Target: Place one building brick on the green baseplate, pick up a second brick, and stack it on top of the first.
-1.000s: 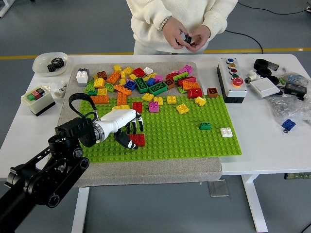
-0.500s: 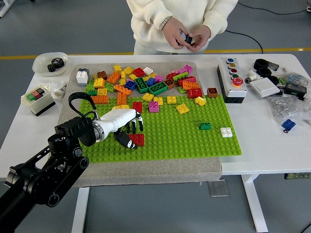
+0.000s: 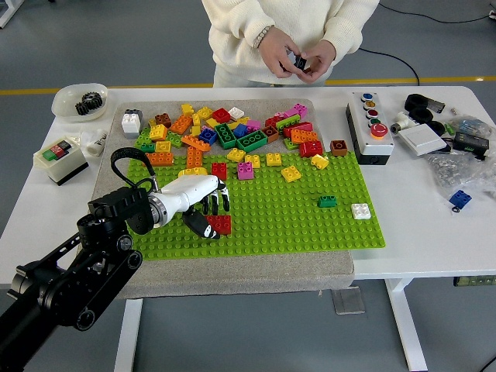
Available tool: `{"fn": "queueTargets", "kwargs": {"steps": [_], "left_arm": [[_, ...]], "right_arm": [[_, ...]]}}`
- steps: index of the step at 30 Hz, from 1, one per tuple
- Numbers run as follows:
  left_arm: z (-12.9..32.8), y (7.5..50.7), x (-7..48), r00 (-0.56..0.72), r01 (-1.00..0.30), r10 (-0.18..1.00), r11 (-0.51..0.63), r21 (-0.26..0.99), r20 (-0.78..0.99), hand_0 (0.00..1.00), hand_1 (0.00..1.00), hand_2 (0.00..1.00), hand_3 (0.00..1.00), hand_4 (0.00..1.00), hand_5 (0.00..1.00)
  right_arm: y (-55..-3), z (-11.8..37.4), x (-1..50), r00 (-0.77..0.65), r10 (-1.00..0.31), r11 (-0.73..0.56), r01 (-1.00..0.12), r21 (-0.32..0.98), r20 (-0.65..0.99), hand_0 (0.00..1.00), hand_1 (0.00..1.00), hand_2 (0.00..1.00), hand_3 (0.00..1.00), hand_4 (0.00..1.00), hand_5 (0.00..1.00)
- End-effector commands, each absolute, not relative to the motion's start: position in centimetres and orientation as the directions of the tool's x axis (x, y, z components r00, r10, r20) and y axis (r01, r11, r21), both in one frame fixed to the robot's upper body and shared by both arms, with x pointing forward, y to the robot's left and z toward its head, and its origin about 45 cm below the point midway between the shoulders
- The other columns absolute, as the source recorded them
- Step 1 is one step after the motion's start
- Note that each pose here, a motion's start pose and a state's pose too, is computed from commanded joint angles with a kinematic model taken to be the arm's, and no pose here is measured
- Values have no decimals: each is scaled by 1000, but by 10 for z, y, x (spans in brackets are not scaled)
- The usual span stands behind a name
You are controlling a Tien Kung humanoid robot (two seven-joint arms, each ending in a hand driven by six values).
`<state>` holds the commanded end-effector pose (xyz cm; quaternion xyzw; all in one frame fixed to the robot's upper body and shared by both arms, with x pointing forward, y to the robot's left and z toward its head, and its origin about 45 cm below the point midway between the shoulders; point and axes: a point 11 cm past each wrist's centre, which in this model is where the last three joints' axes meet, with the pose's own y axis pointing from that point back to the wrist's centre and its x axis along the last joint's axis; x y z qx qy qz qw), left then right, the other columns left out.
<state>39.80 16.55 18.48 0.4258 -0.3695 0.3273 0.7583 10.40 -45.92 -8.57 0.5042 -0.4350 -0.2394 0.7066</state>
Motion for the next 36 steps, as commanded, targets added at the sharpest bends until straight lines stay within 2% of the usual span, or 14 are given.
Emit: {"fn": "queueTargets", "kwargs": {"steps": [1, 2, 7, 8, 19, 20, 36], "left_arm": [[185, 165, 398, 512, -811, 183, 423, 403, 839, 500, 395, 409, 463, 998, 48], [185, 166, 398, 511, -812, 185, 423, 401, 839, 502, 396, 407, 464, 998, 106], [186, 166, 399, 508, -815, 194, 423, 395, 839, 502, 396, 407, 464, 998, 106], [186, 166, 399, 508, -815, 195, 423, 395, 839, 512, 397, 406, 476, 998, 152], [185, 165, 399, 512, -813, 198, 425, 398, 836, 518, 399, 409, 480, 998, 168], [185, 165, 399, 512, -813, 198, 425, 398, 836, 531, 403, 410, 492, 998, 206], [184, 167, 401, 502, -820, 206, 421, 387, 840, 535, 405, 412, 493, 998, 178]], "right_arm": [[-459, -86, 104, 507, -777, 377, -101, 921, 373, 746, 655, 726, 619, 842, 313], [-459, -86, 104, 506, -777, 377, -101, 921, 373, 746, 656, 726, 618, 842, 312], [-459, -86, 105, 506, -777, 376, -102, 921, 374, 746, 656, 726, 618, 842, 312], [-459, -86, 105, 506, -777, 376, -102, 921, 374, 746, 657, 726, 618, 841, 314], [-459, -85, 106, 508, -776, 376, -104, 921, 374, 747, 657, 726, 619, 843, 313], [-459, -85, 106, 508, -776, 376, -104, 921, 374, 747, 656, 726, 619, 844, 313], [-458, -86, 105, 511, -775, 373, -103, 922, 371, 745, 656, 726, 619, 845, 315]]}}
